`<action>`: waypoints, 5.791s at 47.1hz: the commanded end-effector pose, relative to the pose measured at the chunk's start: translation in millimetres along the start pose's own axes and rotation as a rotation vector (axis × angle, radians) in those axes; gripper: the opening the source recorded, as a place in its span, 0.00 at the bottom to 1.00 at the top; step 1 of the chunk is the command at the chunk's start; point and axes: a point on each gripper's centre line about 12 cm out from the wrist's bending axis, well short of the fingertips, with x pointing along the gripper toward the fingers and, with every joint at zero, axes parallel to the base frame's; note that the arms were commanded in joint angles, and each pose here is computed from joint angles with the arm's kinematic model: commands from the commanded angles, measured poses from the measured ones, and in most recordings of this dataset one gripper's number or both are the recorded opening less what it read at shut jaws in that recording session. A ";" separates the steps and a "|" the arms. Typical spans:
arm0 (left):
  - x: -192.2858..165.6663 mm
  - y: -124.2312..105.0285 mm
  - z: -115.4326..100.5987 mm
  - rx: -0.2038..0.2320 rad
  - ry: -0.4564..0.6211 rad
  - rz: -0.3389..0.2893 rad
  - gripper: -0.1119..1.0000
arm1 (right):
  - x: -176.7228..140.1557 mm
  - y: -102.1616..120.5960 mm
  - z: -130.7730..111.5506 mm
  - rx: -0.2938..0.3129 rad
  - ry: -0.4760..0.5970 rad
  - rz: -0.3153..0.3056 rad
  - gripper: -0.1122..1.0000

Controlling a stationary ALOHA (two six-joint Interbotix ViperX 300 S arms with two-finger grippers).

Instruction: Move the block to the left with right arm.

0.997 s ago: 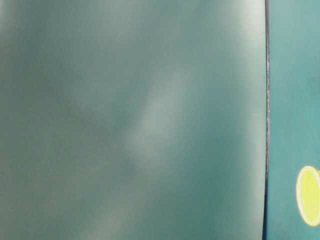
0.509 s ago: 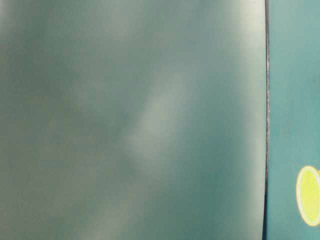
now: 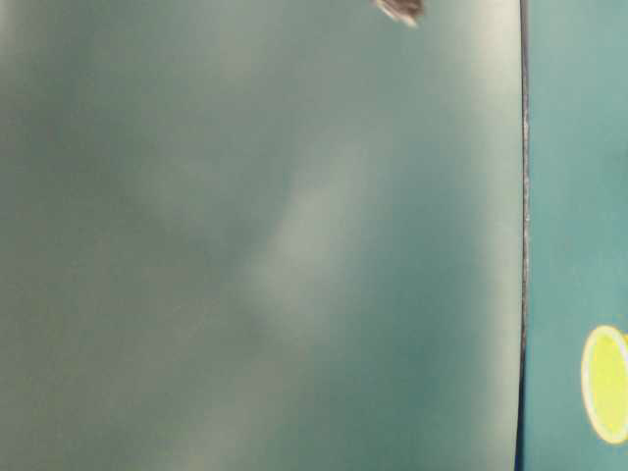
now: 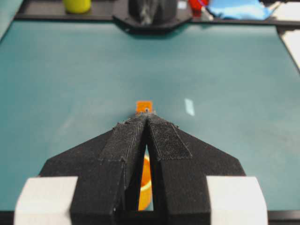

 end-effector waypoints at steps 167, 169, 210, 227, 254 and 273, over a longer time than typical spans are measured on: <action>-98.5 1.1 27.8 0.045 0.074 0.011 0.10 | 231.4 15.7 182.7 -0.053 -0.090 -0.004 0.46; -98.3 1.2 27.2 0.046 0.075 0.012 0.10 | 234.1 15.1 185.0 -0.052 -0.096 -0.005 0.46; -97.0 1.1 25.8 0.045 0.081 0.011 0.10 | 251.3 12.7 189.0 -0.049 -0.112 -0.008 0.46; -96.4 1.1 25.8 0.050 0.078 0.011 0.10 | 251.1 13.7 189.9 -0.045 -0.116 -0.005 0.46; -97.9 1.1 28.0 0.086 0.069 0.010 0.10 | 253.0 14.0 191.1 -0.042 -0.140 -0.002 0.46; -97.9 1.1 28.0 0.086 0.069 0.010 0.10 | 262.6 18.7 183.5 -0.044 -0.126 0.006 0.46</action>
